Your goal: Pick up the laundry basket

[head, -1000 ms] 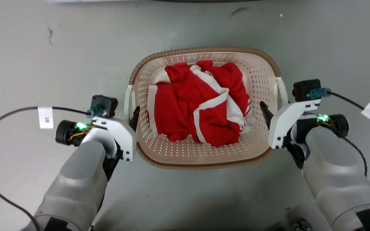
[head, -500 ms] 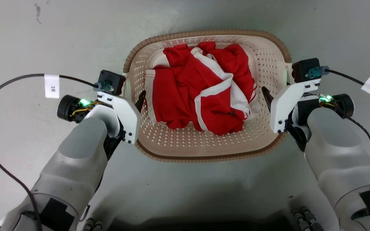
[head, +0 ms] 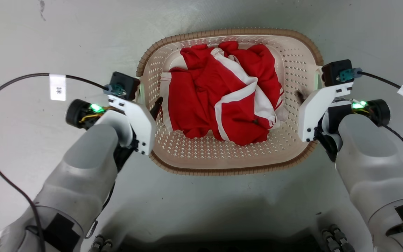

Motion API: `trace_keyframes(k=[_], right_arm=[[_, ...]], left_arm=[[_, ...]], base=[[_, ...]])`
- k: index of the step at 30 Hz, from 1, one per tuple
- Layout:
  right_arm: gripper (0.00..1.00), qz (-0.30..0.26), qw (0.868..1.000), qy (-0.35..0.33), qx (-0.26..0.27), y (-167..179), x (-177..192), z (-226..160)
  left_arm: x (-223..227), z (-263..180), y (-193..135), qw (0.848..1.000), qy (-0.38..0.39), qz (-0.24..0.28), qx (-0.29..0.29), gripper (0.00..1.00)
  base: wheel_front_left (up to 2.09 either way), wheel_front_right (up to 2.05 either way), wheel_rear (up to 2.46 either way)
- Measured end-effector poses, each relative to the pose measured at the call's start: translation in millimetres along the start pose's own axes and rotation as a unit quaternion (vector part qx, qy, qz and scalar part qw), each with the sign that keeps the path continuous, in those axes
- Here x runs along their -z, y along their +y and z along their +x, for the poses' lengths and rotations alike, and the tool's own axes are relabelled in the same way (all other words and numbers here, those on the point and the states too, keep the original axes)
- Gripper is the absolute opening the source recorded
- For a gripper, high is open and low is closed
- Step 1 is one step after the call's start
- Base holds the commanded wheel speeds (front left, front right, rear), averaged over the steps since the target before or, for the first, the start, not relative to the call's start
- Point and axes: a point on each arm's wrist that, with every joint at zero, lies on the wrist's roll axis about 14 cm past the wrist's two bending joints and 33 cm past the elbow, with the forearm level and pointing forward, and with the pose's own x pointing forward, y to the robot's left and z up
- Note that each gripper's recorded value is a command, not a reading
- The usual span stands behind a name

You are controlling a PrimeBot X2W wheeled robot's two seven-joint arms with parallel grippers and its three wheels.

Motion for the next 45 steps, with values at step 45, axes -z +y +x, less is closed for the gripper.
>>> trace_keyframes(k=[45], right_arm=[[0.0, -0.034, 0.999, 0.027, -0.006, 36, -4, -147]], left_arm=[[1, -144, -54, 0.998, 0.059, 0.02, 0.025, 0.0]], base=[[0.0, 0.0, 0.0]])
